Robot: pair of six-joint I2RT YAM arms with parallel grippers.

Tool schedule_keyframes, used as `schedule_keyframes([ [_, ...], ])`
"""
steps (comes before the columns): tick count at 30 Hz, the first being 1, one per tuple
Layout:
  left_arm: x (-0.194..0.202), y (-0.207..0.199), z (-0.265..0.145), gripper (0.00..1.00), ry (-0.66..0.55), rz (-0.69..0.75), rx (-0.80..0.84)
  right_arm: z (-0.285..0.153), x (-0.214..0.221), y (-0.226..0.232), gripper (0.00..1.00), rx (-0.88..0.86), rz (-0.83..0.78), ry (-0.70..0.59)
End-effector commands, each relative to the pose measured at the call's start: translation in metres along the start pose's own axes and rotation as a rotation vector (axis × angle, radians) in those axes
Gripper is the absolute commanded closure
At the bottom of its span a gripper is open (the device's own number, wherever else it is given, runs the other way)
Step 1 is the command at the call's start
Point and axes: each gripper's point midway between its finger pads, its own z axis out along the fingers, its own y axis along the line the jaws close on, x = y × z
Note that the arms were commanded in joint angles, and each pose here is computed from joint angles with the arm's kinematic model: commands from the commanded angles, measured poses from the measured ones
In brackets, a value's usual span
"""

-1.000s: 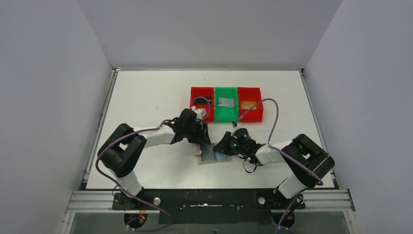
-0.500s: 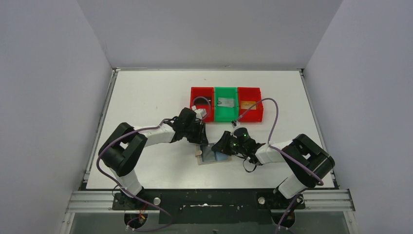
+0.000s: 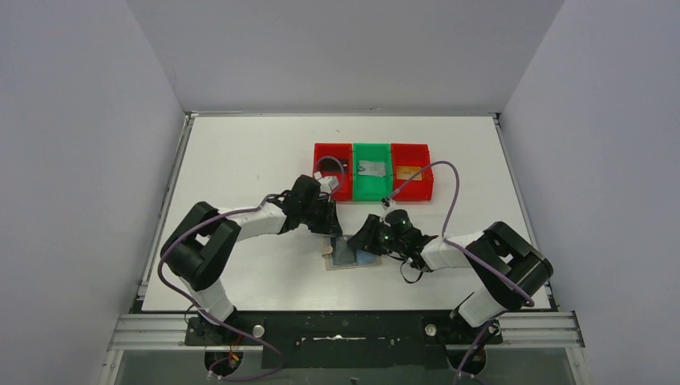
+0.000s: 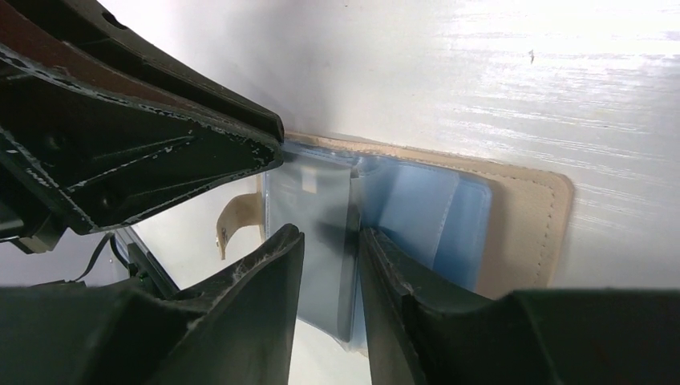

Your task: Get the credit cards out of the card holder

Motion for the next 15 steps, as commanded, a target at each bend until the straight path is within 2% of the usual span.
schedule_keyframes([
  [1,-0.010,-0.065,-0.018,0.85,-0.022,0.015,0.262,-0.003,0.003,-0.042,0.64,0.163,-0.015,-0.020],
  [10,-0.010,-0.074,-0.017,0.86,-0.046,-0.064,0.325,-0.006,-0.001,-0.033,0.52,0.120,-0.022,-0.043],
  [15,-0.004,-0.063,-0.011,0.86,-0.057,-0.130,0.295,-0.015,-0.006,-0.026,0.44,0.101,-0.025,-0.073],
])
